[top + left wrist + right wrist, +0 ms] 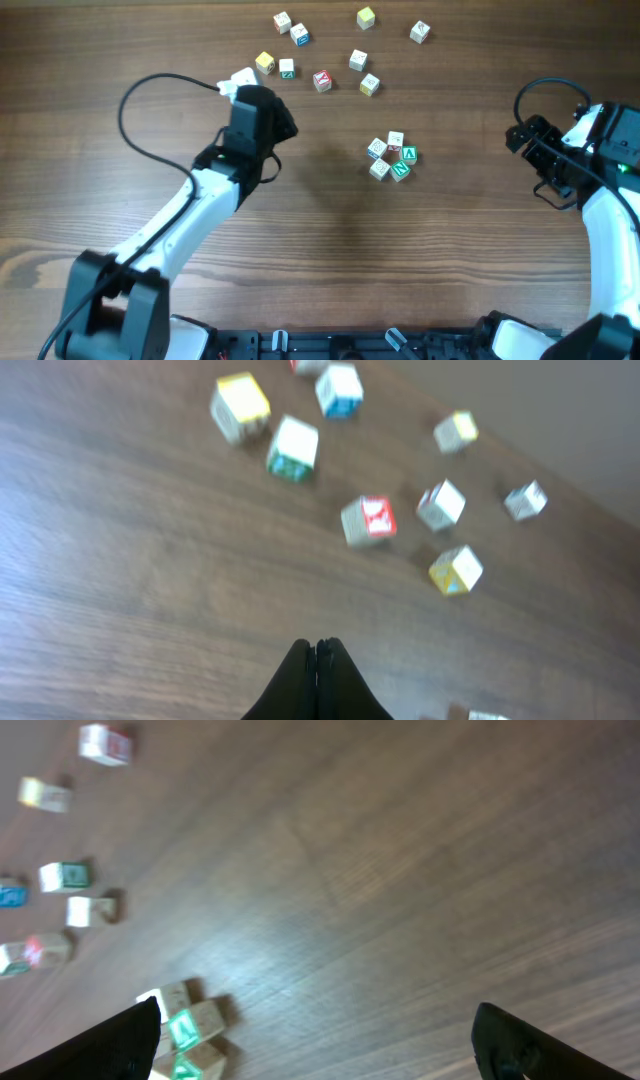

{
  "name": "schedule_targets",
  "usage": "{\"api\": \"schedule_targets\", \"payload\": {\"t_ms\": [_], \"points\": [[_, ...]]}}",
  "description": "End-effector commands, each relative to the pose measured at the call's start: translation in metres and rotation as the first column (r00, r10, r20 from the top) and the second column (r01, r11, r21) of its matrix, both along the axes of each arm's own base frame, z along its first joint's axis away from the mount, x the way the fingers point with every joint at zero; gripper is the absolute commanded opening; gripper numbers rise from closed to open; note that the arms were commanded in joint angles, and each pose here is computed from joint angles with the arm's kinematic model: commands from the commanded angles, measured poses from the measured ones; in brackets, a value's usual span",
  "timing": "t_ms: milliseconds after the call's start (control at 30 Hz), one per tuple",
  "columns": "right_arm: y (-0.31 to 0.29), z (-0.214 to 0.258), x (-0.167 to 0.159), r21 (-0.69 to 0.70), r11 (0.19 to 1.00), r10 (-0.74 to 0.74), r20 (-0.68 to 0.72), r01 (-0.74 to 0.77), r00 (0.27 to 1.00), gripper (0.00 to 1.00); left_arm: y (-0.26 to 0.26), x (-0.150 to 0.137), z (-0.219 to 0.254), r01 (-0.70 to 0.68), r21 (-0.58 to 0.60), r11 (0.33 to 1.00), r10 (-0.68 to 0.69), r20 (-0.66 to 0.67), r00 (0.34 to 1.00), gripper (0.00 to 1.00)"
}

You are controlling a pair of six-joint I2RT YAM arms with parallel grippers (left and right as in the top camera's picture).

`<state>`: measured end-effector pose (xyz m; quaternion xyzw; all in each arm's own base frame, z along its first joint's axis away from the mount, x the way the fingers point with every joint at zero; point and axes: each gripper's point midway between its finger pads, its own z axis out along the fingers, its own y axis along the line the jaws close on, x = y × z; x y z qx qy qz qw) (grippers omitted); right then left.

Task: Form a circle

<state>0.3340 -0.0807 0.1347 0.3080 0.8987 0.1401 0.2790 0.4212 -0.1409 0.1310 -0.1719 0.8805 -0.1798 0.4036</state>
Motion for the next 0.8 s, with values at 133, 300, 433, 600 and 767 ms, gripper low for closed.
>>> {"api": "schedule_targets", "payload": {"t_ms": [133,300,433,600,767], "points": [[0.02,0.097,-0.004,-0.131,0.984,0.157,0.304,-0.122,0.94,1.0,0.038,-0.013,0.065,-0.061,0.136,0.989,0.041,0.144,0.989,0.07],[0.028,0.144,-0.025,-0.21,0.973,0.182,0.43,-0.098,0.884,1.0,0.055,-0.035,0.091,-0.101,0.175,0.979,0.071,0.169,0.983,0.07],[0.037,0.178,-0.046,-0.296,0.951,0.232,0.513,-0.083,0.827,1.0,0.069,-0.055,0.115,-0.142,0.179,0.974,0.104,0.206,0.973,0.07],[0.045,0.21,-0.072,-0.364,0.931,0.262,0.591,-0.037,0.763,1.0,0.088,-0.085,0.145,-0.191,0.176,0.966,0.141,0.261,0.955,0.1],[0.049,0.215,-0.08,-0.372,0.928,0.266,0.602,-0.03,0.753,1.0,0.096,-0.106,0.158,-0.196,0.166,0.967,0.144,0.279,0.949,0.23]]}}
